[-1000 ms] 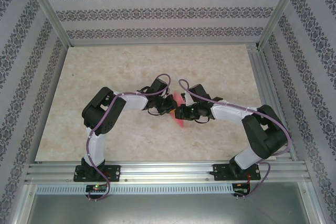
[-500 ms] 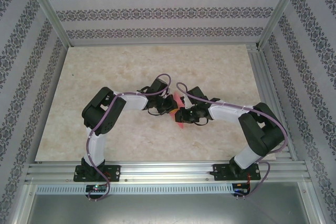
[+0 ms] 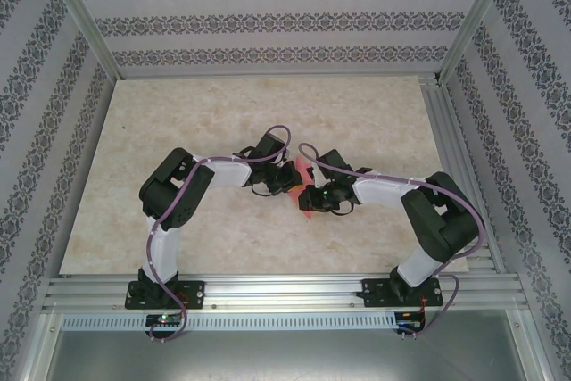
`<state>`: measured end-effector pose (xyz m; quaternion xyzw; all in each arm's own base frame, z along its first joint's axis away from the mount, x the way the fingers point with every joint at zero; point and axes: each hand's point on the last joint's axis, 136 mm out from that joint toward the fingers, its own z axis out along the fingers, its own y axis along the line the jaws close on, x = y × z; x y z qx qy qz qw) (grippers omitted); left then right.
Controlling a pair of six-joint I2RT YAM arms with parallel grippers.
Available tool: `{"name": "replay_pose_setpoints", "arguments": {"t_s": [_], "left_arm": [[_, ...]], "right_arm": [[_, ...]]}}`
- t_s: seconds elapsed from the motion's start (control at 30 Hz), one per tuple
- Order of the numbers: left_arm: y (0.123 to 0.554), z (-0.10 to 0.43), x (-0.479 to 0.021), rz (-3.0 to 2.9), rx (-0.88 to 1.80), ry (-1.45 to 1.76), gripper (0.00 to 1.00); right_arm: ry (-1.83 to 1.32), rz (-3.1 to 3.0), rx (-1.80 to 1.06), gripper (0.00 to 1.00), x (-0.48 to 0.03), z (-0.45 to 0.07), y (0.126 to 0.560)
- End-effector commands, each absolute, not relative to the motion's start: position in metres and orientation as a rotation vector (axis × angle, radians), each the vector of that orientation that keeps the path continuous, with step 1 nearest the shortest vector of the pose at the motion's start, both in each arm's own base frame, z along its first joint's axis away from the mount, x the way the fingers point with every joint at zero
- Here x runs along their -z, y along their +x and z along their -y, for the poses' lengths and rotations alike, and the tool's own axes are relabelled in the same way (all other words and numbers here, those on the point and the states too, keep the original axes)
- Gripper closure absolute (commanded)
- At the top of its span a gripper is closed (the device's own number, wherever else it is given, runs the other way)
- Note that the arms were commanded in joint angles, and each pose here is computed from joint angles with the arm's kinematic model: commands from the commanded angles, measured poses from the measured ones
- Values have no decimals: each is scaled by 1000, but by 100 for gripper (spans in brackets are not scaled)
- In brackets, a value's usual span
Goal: Fold a paper plane with a square sheet of paper (fold left side to right side)
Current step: Fourth fold the wing at the center of the table.
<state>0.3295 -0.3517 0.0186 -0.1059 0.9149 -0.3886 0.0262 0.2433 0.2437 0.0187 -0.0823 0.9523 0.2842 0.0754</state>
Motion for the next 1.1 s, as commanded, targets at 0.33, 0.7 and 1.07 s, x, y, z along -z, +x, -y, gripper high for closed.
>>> {"name": "replay_pose_setpoints", "arguments": {"t_s": [0.33,0.7,1.07], "left_arm": [[310,319,33,-2980,914,-418,90],[310,317,36,-2989,887,-413,90],[311,318,34,-2986,897,-408,91]], "right_arm": [[-250,-2943,-806,77,1,-227,219],[-266,-2929,-854,77,-10,-226,209],[-290,-2850,-963,77,-39,-250,223]]}}
